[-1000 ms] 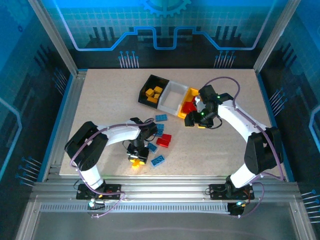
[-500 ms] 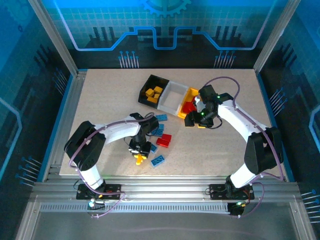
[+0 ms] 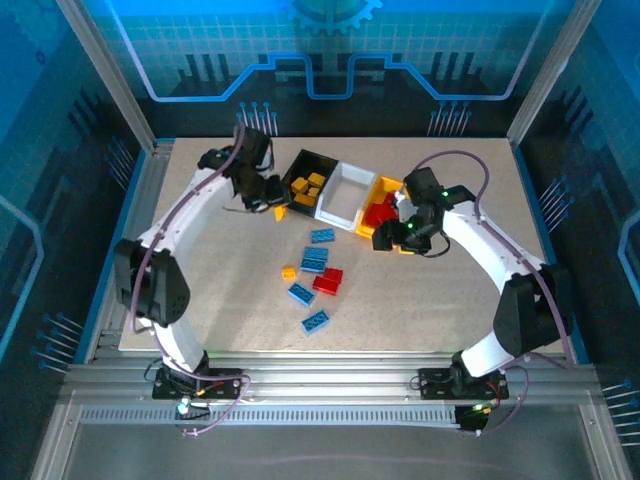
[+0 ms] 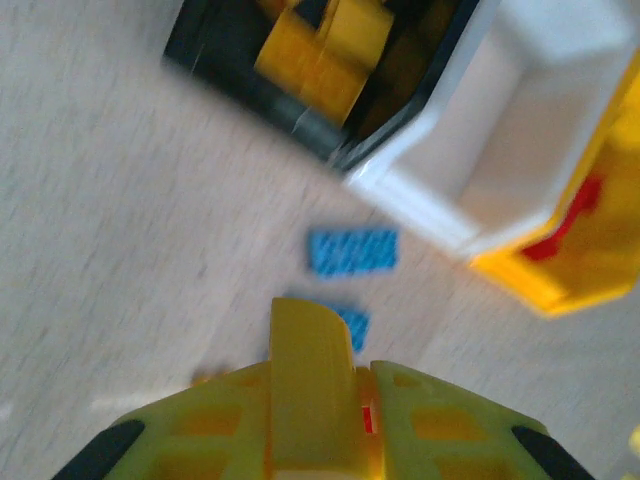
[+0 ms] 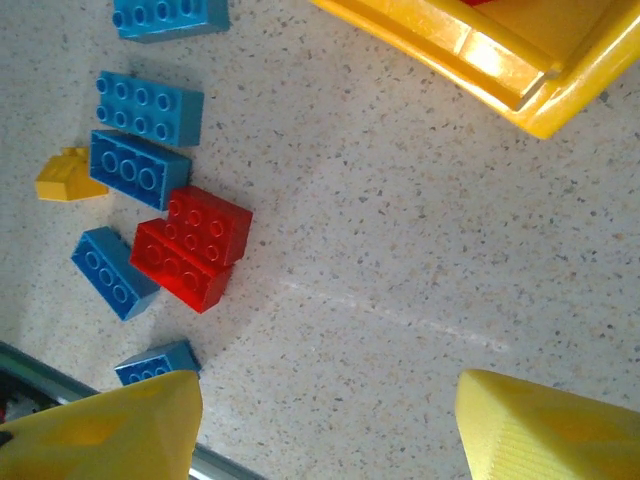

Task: Sort the legos into containers by color

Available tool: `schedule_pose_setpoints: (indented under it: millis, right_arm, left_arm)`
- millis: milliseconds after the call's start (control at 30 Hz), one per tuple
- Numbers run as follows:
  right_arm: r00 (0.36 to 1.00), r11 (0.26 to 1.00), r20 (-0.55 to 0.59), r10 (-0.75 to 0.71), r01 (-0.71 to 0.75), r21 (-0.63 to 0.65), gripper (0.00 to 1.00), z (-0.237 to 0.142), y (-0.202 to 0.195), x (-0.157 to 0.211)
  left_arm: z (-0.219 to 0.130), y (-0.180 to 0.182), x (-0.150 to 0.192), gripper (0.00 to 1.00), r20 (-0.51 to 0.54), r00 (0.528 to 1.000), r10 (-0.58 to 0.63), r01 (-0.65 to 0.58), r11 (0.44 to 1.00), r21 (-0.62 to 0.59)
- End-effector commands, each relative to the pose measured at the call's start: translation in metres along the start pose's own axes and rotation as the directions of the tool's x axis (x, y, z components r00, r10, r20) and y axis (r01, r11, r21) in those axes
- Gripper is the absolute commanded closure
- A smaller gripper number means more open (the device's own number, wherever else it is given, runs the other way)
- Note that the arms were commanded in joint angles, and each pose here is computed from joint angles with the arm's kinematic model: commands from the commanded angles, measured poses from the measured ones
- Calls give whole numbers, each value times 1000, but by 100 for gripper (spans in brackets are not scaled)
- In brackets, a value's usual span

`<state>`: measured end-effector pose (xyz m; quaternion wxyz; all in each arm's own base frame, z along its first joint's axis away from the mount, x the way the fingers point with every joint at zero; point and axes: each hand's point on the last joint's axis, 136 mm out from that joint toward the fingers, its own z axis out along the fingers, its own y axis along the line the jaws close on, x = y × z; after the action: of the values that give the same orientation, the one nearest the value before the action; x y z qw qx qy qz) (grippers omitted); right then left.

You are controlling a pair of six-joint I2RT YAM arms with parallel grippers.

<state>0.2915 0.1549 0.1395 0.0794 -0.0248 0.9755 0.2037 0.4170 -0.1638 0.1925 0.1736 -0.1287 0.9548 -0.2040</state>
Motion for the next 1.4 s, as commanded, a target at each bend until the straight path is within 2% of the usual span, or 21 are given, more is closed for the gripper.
schedule_pose_setpoints:
  millis: [0,200,533,733,867,1067,1200,1367]
  right_arm:
    - [999,999,-13,41,-41,-15,31,-8,0,13]
    - [998,998,-19,56,-56,0,31,-11,2,30]
    - [999,997,-49,4,0,79,31,-7,14,59]
    - [997,996,-72,-24,30,86,30,0,24,63]
    - [986,988,-129,-107,120,94,30,18,38,71]
    - [945,955,-181,-271,288,74,30,41,77,73]
    - [872,890,-227,-434,454,41,30,60,113,87]
    - [789,818,-288,-543,574,29,30,90,141,107]
  left_arm:
    - [27,-20,-41,79,56,997,-46,42,997,69]
    - [67,-36,-92,79,122,992,-41,32,997,77]
    - [112,-29,-118,77,123,992,-40,32,997,71]
    - [122,-32,-112,62,80,996,-37,28,994,104]
    - [109,-36,-106,51,73,997,-23,15,993,119]
    - [65,-37,-92,47,100,995,3,-15,993,117]
    - [25,-24,-70,45,126,992,20,-31,996,89]
    - [-17,16,-29,41,136,991,-7,2,999,37]
